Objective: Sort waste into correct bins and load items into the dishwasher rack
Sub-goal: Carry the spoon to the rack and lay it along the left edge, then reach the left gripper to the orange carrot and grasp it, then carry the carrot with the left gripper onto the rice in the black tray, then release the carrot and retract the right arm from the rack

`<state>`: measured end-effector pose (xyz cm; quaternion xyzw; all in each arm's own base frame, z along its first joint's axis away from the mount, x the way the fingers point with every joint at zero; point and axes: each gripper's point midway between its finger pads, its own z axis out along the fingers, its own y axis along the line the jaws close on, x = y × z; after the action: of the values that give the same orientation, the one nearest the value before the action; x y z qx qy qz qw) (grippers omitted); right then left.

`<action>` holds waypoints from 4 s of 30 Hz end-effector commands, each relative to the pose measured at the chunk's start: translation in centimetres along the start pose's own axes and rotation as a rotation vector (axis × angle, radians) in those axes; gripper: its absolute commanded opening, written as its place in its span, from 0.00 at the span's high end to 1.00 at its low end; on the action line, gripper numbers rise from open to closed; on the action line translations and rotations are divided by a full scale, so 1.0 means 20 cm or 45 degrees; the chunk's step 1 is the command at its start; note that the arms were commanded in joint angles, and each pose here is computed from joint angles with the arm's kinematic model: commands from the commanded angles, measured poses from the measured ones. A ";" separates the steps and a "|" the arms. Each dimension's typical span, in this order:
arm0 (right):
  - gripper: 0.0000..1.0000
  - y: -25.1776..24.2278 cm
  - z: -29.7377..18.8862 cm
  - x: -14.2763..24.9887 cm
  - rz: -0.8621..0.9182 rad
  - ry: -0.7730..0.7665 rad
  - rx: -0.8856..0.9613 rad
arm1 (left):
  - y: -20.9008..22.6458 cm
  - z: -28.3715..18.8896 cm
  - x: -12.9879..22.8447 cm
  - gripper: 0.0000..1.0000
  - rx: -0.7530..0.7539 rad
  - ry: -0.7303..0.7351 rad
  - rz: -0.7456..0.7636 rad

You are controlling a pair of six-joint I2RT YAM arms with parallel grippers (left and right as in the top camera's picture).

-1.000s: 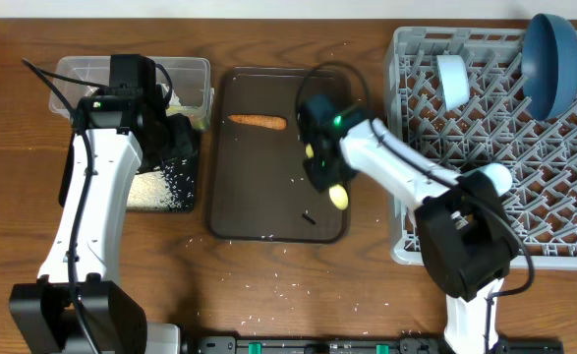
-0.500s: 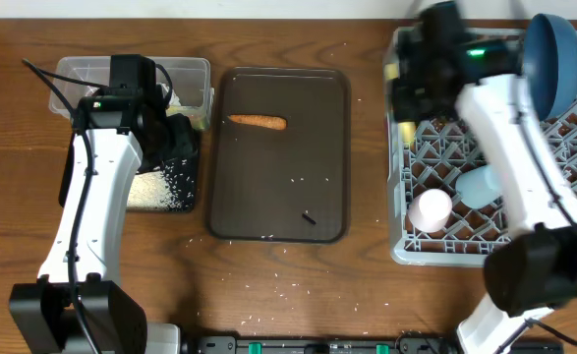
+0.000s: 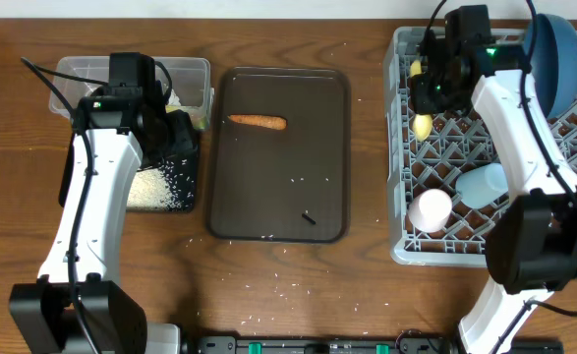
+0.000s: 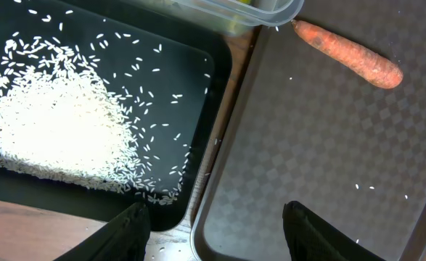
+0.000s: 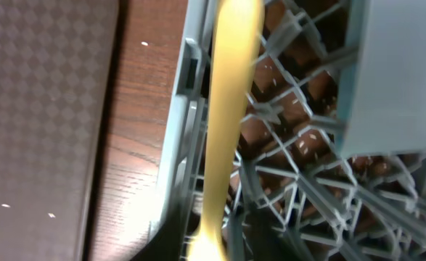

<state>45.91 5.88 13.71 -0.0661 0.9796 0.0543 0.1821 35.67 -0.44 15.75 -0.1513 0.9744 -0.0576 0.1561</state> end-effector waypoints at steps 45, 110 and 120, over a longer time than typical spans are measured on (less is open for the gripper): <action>0.18 0.14 -0.20 0.06 0.073 0.009 -0.124 | -0.65 0.89 -0.21 0.21 -0.010 -0.415 -0.659; 0.18 0.17 -0.20 0.08 0.031 0.033 -0.125 | 0.71 0.51 0.07 0.74 -0.667 -0.345 -1.378; 0.22 0.18 -0.25 0.03 0.022 -0.038 -0.132 | 0.69 0.44 -0.01 0.42 -0.636 -0.355 -1.205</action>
<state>43.08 8.15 16.33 -0.0527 0.9792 0.1036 0.1665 33.88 11.52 3.38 -0.6404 0.7367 0.1266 0.1765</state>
